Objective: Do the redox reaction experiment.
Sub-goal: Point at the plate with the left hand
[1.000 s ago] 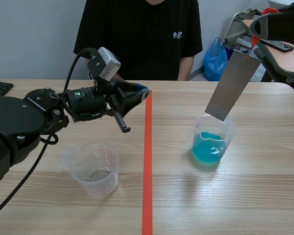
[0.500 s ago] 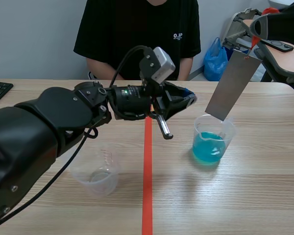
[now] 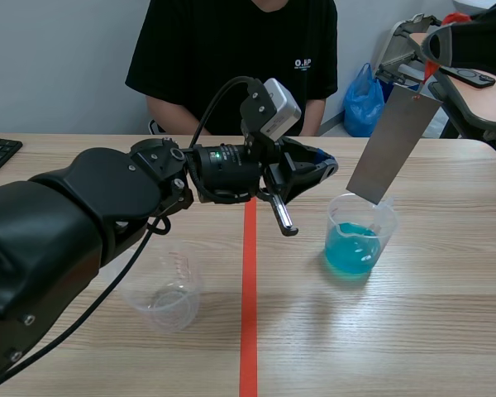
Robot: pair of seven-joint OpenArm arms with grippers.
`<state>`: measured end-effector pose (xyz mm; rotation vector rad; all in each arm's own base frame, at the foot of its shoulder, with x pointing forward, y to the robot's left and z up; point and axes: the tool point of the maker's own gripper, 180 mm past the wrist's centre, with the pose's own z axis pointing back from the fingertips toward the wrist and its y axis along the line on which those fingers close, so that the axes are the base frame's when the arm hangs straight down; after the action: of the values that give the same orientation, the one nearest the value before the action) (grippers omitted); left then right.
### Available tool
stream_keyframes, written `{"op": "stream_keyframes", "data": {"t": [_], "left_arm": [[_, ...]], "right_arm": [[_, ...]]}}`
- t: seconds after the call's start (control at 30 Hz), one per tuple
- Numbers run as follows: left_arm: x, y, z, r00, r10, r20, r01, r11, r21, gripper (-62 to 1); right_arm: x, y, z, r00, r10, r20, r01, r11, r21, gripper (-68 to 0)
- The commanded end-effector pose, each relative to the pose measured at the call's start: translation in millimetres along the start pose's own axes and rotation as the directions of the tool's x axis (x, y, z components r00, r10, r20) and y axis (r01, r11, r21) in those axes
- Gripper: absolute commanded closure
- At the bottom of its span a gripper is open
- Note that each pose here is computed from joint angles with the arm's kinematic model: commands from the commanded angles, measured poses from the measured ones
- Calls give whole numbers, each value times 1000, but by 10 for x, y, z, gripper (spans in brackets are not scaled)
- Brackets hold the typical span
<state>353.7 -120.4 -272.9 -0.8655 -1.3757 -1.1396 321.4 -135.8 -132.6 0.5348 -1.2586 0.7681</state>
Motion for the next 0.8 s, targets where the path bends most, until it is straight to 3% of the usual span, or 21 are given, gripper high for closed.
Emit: {"op": "stream_keyframes", "data": {"t": [0.0,0.77], "left_arm": [[182,91,-23,998,-14,55,14,1000,14,-30],[204,110,-7,998,-7,70,6,1000,22,-29]], "right_arm": [[154,0,25,999,32,39,-33,999,8,-15],[149,0,25,999,32,36,-33,999,8,-15]]}}
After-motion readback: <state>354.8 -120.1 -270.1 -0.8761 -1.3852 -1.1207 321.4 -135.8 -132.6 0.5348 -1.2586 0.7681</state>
